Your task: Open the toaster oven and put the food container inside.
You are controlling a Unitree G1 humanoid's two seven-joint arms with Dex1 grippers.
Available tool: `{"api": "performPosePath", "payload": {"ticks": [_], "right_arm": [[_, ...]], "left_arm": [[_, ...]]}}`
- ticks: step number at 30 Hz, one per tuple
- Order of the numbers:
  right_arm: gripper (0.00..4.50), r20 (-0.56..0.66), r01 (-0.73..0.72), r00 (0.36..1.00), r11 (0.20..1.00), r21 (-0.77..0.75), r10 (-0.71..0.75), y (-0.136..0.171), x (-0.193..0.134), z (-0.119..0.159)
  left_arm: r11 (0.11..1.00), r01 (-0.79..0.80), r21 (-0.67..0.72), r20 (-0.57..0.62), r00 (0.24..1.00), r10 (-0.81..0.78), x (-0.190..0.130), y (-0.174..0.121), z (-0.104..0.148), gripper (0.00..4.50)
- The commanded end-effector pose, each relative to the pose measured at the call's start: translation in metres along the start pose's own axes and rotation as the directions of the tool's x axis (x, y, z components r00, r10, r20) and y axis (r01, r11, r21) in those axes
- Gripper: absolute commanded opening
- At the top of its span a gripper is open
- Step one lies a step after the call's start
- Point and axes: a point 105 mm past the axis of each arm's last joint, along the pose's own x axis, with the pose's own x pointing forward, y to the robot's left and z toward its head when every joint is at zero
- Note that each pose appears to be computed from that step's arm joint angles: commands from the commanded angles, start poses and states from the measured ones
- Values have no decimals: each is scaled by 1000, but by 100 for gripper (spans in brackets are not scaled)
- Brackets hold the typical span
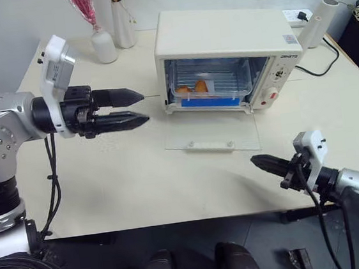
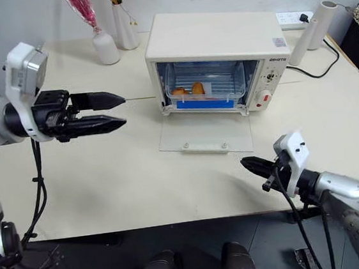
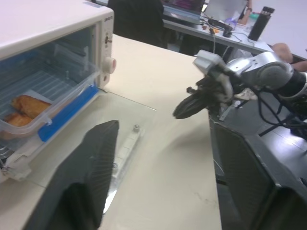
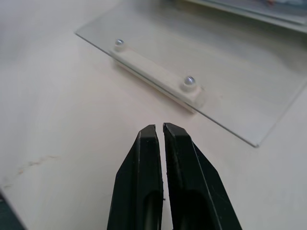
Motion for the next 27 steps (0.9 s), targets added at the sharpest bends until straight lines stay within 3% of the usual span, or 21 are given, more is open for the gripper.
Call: {"api": "performPosePath", "payload": {"ticks": [1, 7, 10, 13, 17, 20, 23, 27], "right_arm": [[24, 13, 116, 993, 993, -16, -116, -14, 11, -10], [24, 65, 197, 978, 980, -7, -196, -33, 32, -12], [24, 156, 199, 968, 980, -11, -195, -42, 33, 17], [24, 262, 178, 951, 984, -27, -165, -49, 25, 62], [24, 368, 97, 927, 995, -32, -79, -43, 8, 110], [24, 391, 45, 920, 998, -47, -23, -37, -1, 128], [83, 355, -12, 934, 996, -90, 44, -34, -15, 141], [218, 270, -32, 960, 986, -161, 76, -45, -44, 150]], "left_arm": [[997, 29, 69, -18, 999, -28, 0, -12, 7, 444], [994, 26, 103, -32, 999, -23, 1, -11, 8, 444], [994, 16, 108, -28, 1000, -13, 0, -9, 9, 444], [993, -7, 114, -22, 1000, 9, -2, -4, 8, 444], [992, -29, 119, -10, 999, 30, -5, 0, 9, 444], [992, -51, 117, 0, 999, 52, -8, 4, 9, 444], [989, -100, 108, 7, 995, 100, -15, 11, 6, 450], [983, -152, 102, -1, 988, 153, -28, 18, 3, 450]]}}
